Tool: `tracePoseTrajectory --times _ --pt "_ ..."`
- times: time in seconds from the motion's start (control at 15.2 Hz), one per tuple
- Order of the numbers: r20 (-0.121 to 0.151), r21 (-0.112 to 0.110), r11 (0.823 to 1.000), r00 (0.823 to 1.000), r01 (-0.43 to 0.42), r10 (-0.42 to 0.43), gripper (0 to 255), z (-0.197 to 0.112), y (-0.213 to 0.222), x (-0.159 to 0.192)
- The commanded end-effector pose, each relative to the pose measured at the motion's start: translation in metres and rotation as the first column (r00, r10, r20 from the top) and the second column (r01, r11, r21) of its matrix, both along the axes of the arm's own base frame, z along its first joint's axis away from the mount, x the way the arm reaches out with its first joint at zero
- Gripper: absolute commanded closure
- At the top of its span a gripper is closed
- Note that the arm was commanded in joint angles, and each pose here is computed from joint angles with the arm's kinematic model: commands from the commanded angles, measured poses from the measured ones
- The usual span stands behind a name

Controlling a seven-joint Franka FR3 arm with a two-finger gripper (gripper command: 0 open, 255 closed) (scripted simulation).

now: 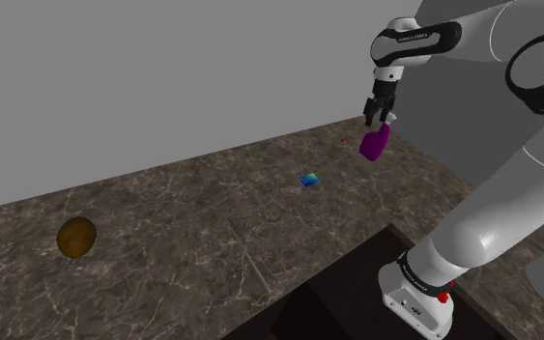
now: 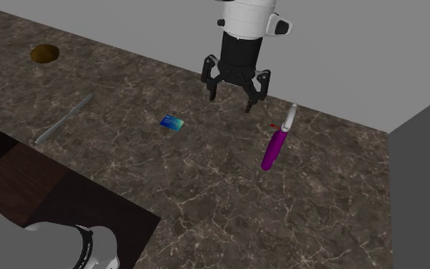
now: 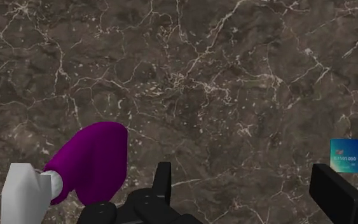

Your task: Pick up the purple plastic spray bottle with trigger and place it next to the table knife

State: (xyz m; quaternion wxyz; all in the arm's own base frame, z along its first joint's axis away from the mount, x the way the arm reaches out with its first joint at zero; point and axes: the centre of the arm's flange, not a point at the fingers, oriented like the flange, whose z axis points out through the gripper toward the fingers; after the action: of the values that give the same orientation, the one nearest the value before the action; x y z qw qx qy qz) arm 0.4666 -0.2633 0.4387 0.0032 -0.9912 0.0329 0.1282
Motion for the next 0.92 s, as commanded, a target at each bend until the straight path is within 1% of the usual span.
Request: tracePoseTrajectory --times 0.0,0.86 --pt "-0.017 0.000 1.000 1.000 -0.006 0.006 0 -0.013 -0.020 0.012" --pt "-0.121 0.002 0.999 0.992 -0.035 0.035 0 -0.106 -0.149 0.089"
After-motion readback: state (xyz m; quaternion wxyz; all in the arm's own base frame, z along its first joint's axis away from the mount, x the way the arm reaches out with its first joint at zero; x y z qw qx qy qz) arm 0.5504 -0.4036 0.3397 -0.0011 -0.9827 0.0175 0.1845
